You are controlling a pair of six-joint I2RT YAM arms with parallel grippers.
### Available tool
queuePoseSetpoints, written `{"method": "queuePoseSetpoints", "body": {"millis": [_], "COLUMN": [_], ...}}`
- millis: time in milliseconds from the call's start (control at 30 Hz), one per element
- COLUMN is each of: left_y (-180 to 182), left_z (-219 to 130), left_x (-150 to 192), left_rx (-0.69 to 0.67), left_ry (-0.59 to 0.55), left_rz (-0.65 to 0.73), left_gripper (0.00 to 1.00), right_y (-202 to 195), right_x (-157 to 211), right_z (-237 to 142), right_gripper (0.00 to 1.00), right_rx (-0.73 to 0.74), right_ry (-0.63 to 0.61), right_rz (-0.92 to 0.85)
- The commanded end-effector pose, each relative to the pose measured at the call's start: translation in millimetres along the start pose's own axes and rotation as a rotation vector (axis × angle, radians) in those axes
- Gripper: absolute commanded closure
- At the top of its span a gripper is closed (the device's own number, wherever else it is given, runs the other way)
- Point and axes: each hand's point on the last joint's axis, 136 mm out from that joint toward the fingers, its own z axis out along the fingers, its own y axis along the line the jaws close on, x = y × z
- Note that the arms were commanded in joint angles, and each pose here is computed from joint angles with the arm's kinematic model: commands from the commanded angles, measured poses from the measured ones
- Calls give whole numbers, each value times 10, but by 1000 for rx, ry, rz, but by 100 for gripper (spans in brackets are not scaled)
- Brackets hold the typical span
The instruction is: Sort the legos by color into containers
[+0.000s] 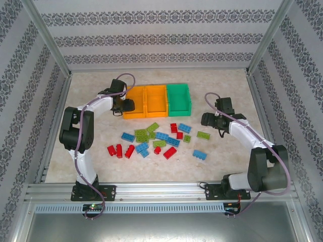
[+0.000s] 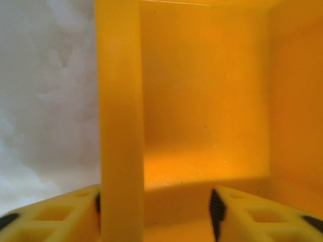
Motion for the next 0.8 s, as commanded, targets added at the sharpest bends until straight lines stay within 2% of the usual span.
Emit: {"method": "queuePoseSetpoints", "body": {"millis": [0, 167, 300, 367, 500, 767], "left_y": [-83, -59, -36, -18, -33, -4], "left_z": [-113, -295, -491, -619, -842, -856], "left_x": [107, 94, 60, 30, -10, 42], "left_rx": [12, 2, 0, -2, 13, 13], "left_ry": [9, -60, -150, -221, -319, -326], "left_rz": [2, 18, 37, 49, 94, 83], "left_gripper": [34, 18, 14, 1, 0, 0], "right_y": [102, 196, 168, 153, 134, 258], "right_x": [261, 417, 530, 556, 603, 632], "right_z": [-70, -34, 41, 56, 119, 264], "right_gripper": [11, 10, 10, 11, 12, 13], "right_rx": [7, 46, 107, 139, 159, 120], "right_ry": [123, 174, 218, 230, 247, 282], "right_rz": [36, 10, -2, -4, 13, 18]}}
